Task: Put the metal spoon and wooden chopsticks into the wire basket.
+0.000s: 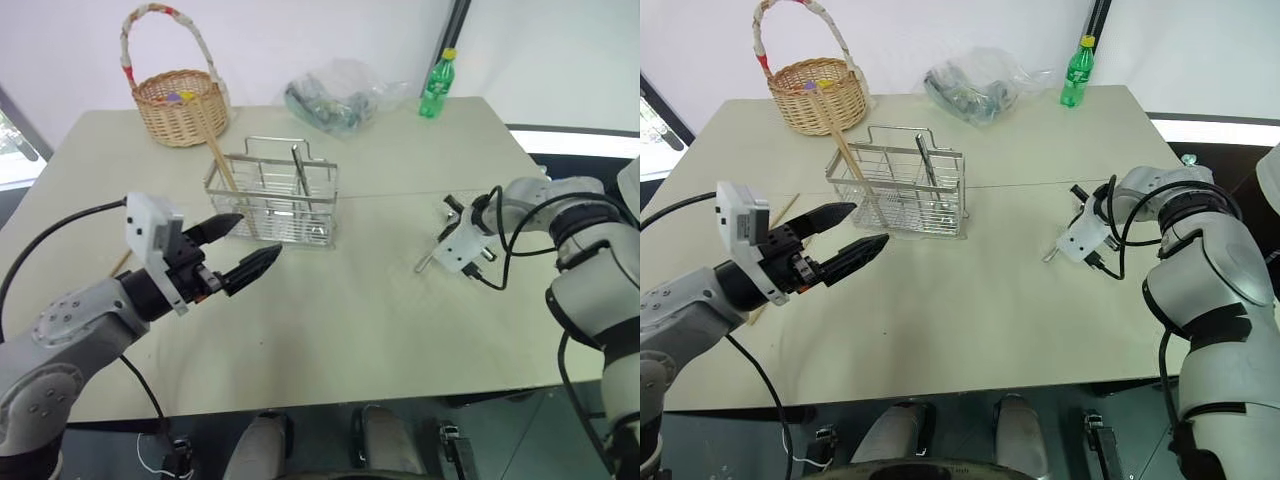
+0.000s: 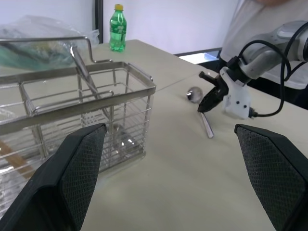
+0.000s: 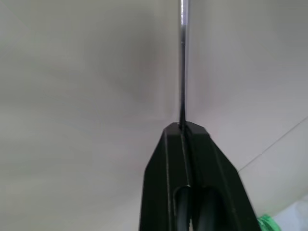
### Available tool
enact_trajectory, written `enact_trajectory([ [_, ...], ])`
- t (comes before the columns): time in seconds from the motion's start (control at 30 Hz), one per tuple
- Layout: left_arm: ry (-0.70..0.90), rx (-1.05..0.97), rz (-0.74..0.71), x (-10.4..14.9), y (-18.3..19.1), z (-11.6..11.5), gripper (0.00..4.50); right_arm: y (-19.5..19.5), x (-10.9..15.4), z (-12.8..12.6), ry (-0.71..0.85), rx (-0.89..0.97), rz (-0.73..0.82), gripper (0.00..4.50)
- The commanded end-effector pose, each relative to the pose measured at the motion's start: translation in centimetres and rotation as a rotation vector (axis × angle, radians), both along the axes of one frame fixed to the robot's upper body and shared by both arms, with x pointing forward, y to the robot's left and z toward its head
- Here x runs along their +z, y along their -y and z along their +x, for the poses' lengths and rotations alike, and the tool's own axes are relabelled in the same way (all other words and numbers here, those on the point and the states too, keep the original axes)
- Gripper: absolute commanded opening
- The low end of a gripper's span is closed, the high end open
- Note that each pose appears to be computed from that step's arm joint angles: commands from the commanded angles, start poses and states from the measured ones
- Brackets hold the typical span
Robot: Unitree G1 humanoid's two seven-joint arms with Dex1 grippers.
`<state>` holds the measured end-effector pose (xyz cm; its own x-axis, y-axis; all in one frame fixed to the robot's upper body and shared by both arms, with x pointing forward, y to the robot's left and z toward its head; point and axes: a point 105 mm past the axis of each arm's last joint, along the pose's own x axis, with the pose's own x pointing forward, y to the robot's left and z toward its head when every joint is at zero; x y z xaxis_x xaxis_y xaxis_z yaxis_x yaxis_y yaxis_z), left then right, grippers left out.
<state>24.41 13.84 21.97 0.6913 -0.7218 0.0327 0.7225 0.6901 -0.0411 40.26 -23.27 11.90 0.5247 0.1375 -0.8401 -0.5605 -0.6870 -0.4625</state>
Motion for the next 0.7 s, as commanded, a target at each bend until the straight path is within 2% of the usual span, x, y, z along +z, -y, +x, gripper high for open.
enact_trajectory([
  [0.03, 0.055, -0.020, 0.011, 1.2, 0.5, -0.5, 4.50, -0.4, 0.3, 0.0, -0.005, -0.019, 0.047, 0.03],
  [0.2, 0.063, -0.019, 0.011, 1.5, 0.5, -0.4, 4.50, -0.3, 0.5, 0.1, 0.000, -0.050, 0.088, 0.03],
  [0.27, 0.072, -0.024, 0.012, 1.7, 0.5, -0.2, 4.50, -1.0, 1.6, -0.1, -0.016, -0.051, 0.167, 0.03],
  [0.37, 0.093, -0.026, 0.019, 2.3, 0.3, 0.1, 4.50, -3.1, 4.0, -0.7, -0.114, -0.082, 0.434, 0.03],
  [0.5, 0.119, -0.022, 0.022, 3.2, -0.3, 0.5, 4.50, -4.8, 8.3, -2.4, -0.333, -0.067, 0.757, 0.03],
  [0.57, 0.123, -0.023, 0.024, 3.4, -0.5, 0.6, 4.50, -5.2, 9.7, -3.1, -0.392, -0.061, 0.864, 0.03],
  [0.63, 0.129, -0.025, 0.037, 3.4, -0.7, 0.8, 4.50, -6.8, 14.2, -4.4, -0.497, -0.043, 1.122, 0.03],
  [0.7, 0.134, -0.027, 0.045, 3.4, -0.8, 1.0, 4.50, -8.2, 17.4, -5.9, -0.597, -0.010, 1.288, 0.03],
])
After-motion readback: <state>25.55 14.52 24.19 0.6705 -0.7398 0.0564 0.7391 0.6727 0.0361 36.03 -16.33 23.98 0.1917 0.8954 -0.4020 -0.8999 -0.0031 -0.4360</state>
